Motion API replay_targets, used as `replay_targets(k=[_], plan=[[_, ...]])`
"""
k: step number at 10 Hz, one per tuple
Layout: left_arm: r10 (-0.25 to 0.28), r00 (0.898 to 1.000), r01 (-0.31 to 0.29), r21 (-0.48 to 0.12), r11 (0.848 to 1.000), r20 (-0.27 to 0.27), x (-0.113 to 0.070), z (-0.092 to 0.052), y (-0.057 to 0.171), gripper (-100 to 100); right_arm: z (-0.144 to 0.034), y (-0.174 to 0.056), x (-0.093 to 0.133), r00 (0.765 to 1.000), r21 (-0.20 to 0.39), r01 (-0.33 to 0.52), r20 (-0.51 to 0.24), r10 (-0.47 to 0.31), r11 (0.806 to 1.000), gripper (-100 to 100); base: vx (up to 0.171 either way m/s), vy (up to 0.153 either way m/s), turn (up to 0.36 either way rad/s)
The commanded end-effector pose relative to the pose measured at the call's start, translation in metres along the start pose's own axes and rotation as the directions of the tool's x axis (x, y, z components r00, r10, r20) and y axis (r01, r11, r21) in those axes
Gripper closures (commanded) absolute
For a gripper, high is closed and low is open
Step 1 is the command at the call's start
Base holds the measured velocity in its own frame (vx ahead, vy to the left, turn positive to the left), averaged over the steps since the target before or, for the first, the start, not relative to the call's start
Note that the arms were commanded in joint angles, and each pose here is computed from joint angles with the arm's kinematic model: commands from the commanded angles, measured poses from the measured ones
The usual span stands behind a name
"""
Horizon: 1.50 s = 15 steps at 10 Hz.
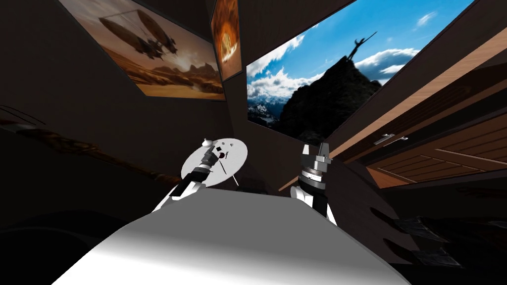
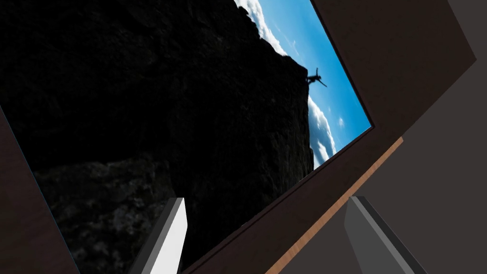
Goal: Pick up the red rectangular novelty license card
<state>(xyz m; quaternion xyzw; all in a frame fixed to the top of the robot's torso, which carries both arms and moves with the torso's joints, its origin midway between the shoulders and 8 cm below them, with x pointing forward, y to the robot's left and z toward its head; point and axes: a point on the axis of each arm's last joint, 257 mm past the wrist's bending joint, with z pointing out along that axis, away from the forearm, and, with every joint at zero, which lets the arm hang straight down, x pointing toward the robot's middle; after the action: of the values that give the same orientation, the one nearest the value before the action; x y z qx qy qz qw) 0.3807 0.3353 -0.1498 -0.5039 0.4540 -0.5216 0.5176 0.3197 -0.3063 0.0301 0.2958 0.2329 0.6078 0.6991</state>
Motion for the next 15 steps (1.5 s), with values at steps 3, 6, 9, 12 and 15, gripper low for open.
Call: replay_targets(k=[3, 6, 9, 12, 15], plan=[[-0.015, 1.000, 0.018, -0.164, 0.986, 0.019, -0.021, -0.008, 0.048, -100, 0.000, 0.000, 0.000, 1.000, 0.000, 0.000, 0.000, 0.000, 1.000, 0, 0.006, 0.004, -0.114], [-0.018, 0.999, 0.025, -0.250, 0.968, 0.029, -0.029, -0.016, 0.074, -100, 0.000, 0.000, 0.000, 1.000, 0.000, 0.000, 0.000, 0.000, 1.000, 0, 0.007, 0.007, -0.100], [-0.021, 0.999, 0.036, -0.385, 0.922, 0.043, -0.044, -0.033, 0.115, -100, 0.000, 0.000, 0.000, 1.000, 0.000, 0.000, 0.000, 0.000, 1.000, 0, 0.007, 0.011, -0.131], [-0.018, 0.999, 0.040, -0.473, 0.880, 0.051, -0.052, -0.047, 0.141, -100, 0.000, 0.000, 0.000, 1.000, 0.000, 0.000, 0.000, 0.000, 1.000, 0, 0.007, 0.016, -0.130], [-0.010, 0.998, 0.042, -0.598, 0.800, 0.057, -0.066, -0.073, 0.179, -100, 0.000, 0.000, 0.000, 1.000, 0.000, 0.000, 0.000, 0.000, 1.000, 0, 0.008, 0.019, -0.165]])
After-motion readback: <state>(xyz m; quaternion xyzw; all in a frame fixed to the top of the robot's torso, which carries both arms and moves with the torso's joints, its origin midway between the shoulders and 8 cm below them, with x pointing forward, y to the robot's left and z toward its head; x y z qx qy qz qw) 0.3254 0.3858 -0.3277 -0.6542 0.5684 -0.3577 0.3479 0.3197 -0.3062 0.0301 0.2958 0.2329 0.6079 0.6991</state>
